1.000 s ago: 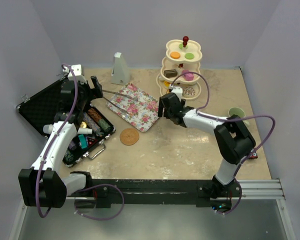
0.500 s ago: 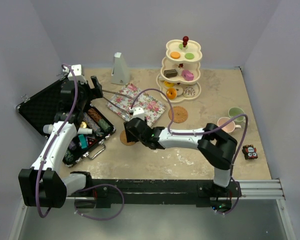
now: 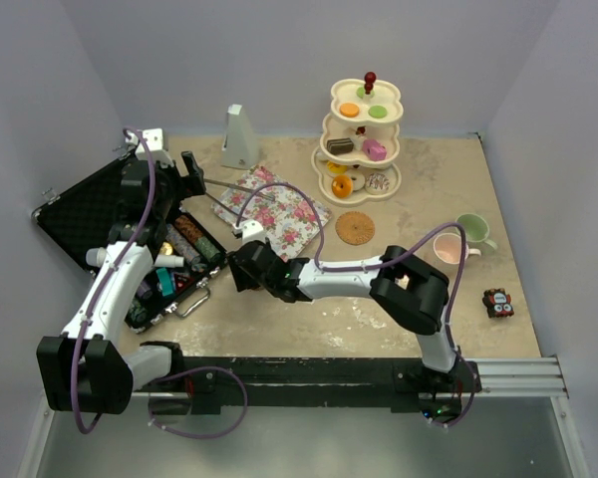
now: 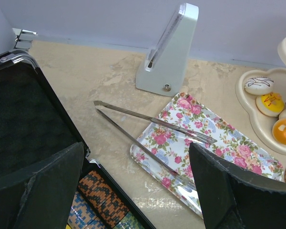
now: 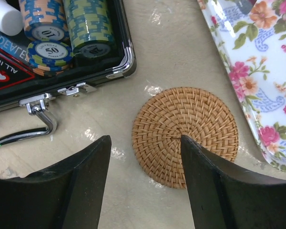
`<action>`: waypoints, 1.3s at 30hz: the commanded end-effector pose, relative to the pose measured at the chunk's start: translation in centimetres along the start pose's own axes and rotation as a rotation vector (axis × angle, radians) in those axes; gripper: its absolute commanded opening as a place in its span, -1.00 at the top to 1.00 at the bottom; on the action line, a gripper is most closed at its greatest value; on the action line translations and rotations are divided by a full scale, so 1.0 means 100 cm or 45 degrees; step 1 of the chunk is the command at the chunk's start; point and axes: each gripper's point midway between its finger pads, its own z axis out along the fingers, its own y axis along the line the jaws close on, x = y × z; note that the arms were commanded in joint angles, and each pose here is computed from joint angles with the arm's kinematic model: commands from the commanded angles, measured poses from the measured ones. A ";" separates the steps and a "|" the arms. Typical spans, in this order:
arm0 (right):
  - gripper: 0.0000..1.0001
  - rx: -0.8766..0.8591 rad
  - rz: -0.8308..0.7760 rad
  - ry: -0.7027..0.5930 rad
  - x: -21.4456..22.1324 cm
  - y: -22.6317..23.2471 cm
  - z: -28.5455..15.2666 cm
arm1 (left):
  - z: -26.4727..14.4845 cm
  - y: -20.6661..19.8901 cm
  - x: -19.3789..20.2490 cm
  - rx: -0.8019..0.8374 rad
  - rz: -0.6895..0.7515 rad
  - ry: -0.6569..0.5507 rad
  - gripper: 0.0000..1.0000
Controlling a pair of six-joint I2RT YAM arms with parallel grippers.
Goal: Serve the afternoon tea
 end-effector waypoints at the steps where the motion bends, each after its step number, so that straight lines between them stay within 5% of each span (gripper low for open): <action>1: -0.28 -0.051 0.003 -0.011 -0.005 0.015 0.001 | -0.003 -0.009 -0.028 0.033 -0.003 -0.095 -0.92; 12: -0.27 -0.060 0.070 0.238 0.063 -0.008 -0.022 | -0.005 -0.009 -0.030 0.034 -0.003 -0.101 -0.92; 21: -0.40 0.227 0.254 0.438 0.100 -0.089 -0.074 | -0.006 -0.010 -0.032 0.040 -0.008 -0.110 -0.92; 27: -0.50 0.292 0.500 0.353 0.074 -0.152 -0.100 | -0.007 -0.012 -0.034 0.047 -0.011 -0.116 -0.92; 39: -0.76 0.556 0.607 0.271 0.052 -0.259 -0.112 | -0.010 -0.011 -0.036 0.037 -0.008 -0.130 -0.93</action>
